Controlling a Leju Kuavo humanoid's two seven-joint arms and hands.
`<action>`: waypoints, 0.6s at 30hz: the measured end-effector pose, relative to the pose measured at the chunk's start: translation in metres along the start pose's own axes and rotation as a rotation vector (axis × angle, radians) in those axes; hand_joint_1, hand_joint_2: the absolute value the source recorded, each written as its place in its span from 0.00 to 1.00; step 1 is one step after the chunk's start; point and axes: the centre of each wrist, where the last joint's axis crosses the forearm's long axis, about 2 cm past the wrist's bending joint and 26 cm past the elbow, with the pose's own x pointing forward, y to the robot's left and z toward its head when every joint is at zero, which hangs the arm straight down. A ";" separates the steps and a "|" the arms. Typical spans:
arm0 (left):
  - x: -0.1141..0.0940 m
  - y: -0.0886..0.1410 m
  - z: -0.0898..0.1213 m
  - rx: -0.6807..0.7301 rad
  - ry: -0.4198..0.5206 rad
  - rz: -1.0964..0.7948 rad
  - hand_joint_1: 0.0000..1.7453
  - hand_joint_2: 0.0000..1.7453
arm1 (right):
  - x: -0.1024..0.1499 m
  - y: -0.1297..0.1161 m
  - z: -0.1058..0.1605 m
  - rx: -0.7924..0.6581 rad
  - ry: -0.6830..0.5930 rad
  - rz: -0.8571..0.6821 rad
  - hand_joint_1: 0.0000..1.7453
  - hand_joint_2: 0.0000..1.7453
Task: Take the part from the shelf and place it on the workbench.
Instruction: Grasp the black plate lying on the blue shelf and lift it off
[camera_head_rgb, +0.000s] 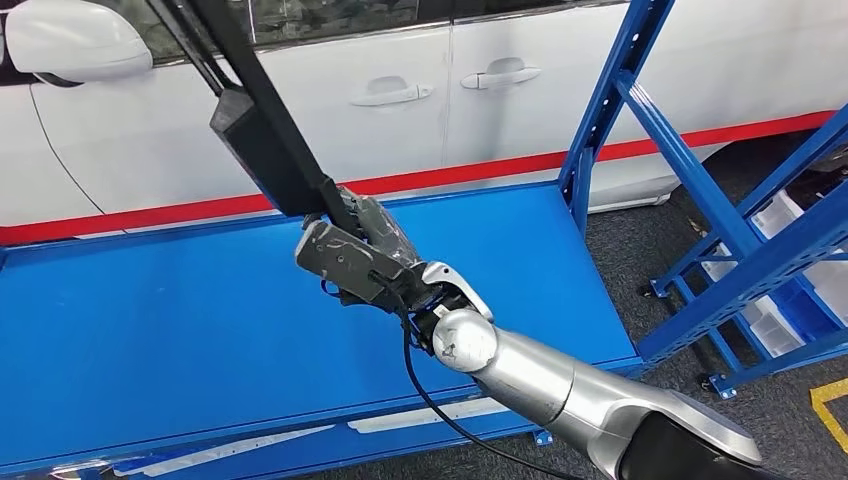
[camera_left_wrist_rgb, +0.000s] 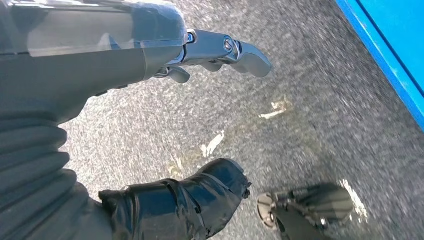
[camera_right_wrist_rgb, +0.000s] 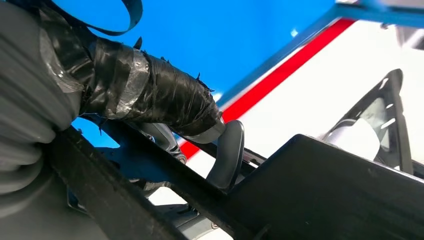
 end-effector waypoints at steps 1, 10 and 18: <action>0.000 0.000 0.000 0.001 0.001 -0.001 0.00 1.00 | 0.000 -0.001 0.001 0.001 0.007 -0.030 1.00 1.00; 0.001 -0.002 0.000 0.007 0.004 -0.010 0.00 1.00 | 0.004 -0.005 0.003 0.016 -0.011 -0.149 1.00 1.00; 0.000 -0.003 0.001 0.003 0.010 -0.013 0.00 1.00 | 0.004 -0.013 0.006 0.001 -0.022 -0.188 1.00 1.00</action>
